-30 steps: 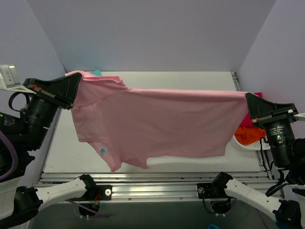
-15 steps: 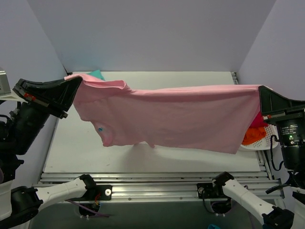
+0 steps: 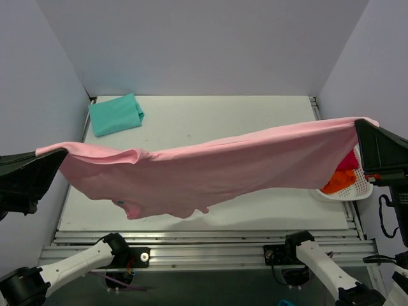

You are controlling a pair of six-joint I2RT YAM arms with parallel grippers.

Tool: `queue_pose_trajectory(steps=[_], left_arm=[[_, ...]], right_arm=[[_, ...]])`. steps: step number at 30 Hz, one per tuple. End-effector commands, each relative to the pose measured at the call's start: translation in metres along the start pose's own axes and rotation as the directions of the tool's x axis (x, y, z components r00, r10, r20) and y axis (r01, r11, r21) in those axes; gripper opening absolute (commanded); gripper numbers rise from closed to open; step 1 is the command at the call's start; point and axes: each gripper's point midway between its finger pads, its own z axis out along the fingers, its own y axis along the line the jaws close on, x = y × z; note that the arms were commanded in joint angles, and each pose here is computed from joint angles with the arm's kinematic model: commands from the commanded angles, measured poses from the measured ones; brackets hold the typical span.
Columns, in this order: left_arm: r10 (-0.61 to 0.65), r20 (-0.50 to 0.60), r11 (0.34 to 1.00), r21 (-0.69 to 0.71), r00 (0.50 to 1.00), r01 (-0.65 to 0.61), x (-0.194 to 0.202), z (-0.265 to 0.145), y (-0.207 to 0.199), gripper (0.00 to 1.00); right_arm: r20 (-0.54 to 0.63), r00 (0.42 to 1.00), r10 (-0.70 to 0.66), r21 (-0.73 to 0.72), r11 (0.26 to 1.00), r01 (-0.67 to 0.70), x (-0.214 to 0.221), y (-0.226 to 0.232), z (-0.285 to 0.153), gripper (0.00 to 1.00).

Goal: Fold and stack the t-shirts
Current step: Flatten the tshirt out

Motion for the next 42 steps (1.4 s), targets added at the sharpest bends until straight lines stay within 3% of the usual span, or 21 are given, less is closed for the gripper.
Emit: queue_pose_trajectory(steps=[1,8,12,18,22,27,29,31,35,36,38,39,42], left_arm=[[-0.010,0.067,0.991,0.131,0.998,0.002,-0.021,-0.011,-0.030,0.02],[0.014,0.085,0.990,0.139,0.996,-0.026,-0.020,-0.017,-0.039,0.02],[0.011,0.061,0.998,0.054,0.998,-0.014,-0.007,-0.008,-0.020,0.02],[-0.003,-0.019,0.975,-0.220,1.000,-0.001,0.040,0.018,0.047,0.02],[-0.002,-0.149,0.914,-0.401,0.989,-0.058,0.101,0.045,0.103,0.02],[-0.004,-0.334,0.748,-0.627,0.943,-0.219,0.181,0.067,0.187,0.02],[-0.035,-0.373,0.718,-0.655,0.927,-0.236,0.211,0.070,0.217,0.02],[-0.085,-0.414,0.702,-0.671,0.906,-0.241,0.250,0.074,0.251,0.02],[-0.163,-0.438,0.669,-0.708,0.884,-0.227,0.325,0.072,0.341,0.02],[-0.203,-0.491,0.650,-0.714,0.847,-0.258,0.368,0.066,0.374,0.02],[-0.231,-0.514,0.646,-0.716,0.826,-0.265,0.401,0.063,0.418,0.02],[-0.268,-0.555,0.642,-0.712,0.787,-0.284,0.442,0.062,0.454,0.02],[-0.343,-0.588,0.656,-0.708,0.733,-0.261,0.508,0.066,0.522,0.02]], right_arm=[[0.085,0.996,-0.034,-0.167,0.985,0.048,-0.033,0.050,-0.014,0.00],[0.110,0.992,-0.066,-0.096,0.992,0.076,-0.042,0.053,-0.023,0.00],[0.038,0.997,-0.071,0.028,0.997,0.070,-0.018,0.013,0.005,0.00],[-0.092,0.995,-0.041,0.222,0.973,0.060,0.045,-0.073,0.057,0.00],[-0.175,0.985,-0.005,0.367,0.928,0.070,0.107,-0.148,0.079,0.00],[-0.251,0.967,0.042,0.498,0.862,0.092,0.176,-0.225,0.096,0.00],[-0.310,0.947,0.080,0.557,0.822,0.113,0.219,-0.264,0.093,0.00],[-0.301,0.951,0.069,0.620,0.772,0.140,0.235,-0.294,0.093,0.00],[-0.380,0.918,0.114,0.709,0.673,0.210,0.313,-0.368,0.087,0.00],[-0.371,0.922,0.108,0.712,0.670,0.208,0.321,-0.377,0.093,0.00],[-0.410,0.900,0.145,0.745,0.623,0.239,0.362,-0.413,0.089,0.00],[-0.400,0.906,0.137,0.742,0.629,0.232,0.370,-0.419,0.099,0.00],[-0.425,0.890,0.167,0.759,0.600,0.250,0.415,-0.454,0.108,0.00]])
